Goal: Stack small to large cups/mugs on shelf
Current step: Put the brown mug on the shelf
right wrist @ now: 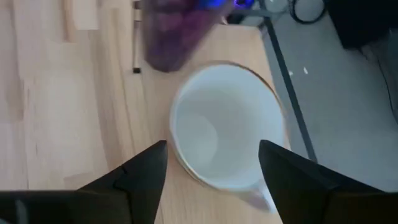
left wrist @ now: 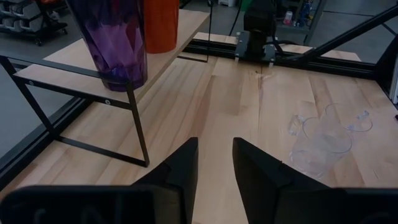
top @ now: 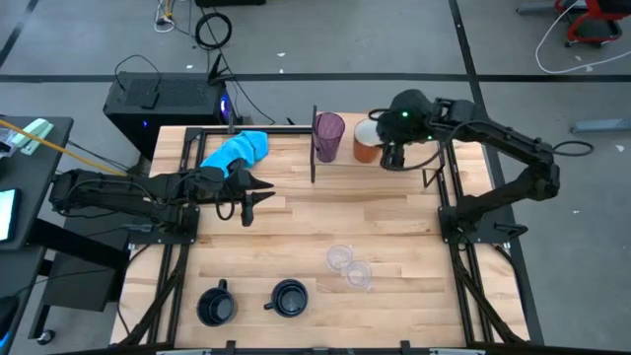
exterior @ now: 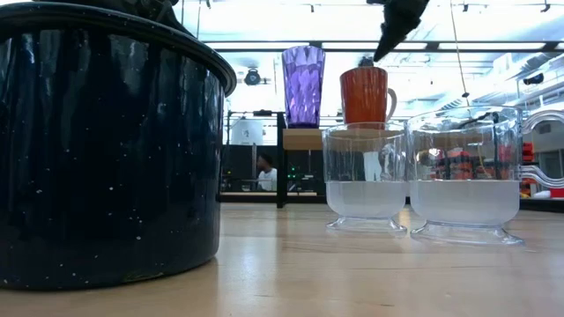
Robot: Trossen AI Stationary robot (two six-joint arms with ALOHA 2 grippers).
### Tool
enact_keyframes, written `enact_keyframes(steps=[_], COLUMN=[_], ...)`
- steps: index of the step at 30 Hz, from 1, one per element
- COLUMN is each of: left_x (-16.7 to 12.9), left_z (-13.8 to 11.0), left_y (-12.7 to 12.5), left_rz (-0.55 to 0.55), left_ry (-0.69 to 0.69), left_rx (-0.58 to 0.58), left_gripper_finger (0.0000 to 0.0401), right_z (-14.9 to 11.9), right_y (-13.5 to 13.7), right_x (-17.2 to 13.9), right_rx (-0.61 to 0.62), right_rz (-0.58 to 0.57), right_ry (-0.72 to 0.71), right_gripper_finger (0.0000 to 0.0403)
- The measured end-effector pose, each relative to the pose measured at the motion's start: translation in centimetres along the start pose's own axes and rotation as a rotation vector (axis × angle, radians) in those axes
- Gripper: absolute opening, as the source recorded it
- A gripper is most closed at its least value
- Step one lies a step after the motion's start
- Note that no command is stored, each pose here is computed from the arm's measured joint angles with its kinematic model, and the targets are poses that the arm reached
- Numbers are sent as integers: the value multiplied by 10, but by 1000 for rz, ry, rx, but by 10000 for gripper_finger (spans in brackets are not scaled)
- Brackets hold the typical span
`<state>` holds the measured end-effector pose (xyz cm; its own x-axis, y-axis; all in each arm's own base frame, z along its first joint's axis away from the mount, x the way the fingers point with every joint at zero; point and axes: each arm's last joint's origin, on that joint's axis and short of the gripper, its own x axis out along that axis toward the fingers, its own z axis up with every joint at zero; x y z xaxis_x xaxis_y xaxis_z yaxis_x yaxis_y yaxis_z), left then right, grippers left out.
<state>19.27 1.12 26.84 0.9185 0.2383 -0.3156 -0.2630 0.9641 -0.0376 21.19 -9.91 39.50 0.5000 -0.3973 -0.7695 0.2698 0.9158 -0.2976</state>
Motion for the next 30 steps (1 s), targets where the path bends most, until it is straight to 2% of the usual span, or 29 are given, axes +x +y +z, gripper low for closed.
enact_keyframes(steps=[5,11,23,30], left_x=[0,0,0,0], left_z=[0,0,0,0], left_y=[0,0,0,0], left_rz=[0,0,-1,-1], left_ry=[0,0,0,0], left_rx=[-6,-6,-6,-5], left_gripper_finger=[107,107,107,107], right_z=[-14,-29,-44,-50], right_y=[-18,-33,-69,-81], right_x=[-5,4,41,63], right_rx=[126,259,483,505], right_rz=[-102,-121,32,112], right_ry=[83,221,339,383], right_gripper_finger=[256,241,206,193])
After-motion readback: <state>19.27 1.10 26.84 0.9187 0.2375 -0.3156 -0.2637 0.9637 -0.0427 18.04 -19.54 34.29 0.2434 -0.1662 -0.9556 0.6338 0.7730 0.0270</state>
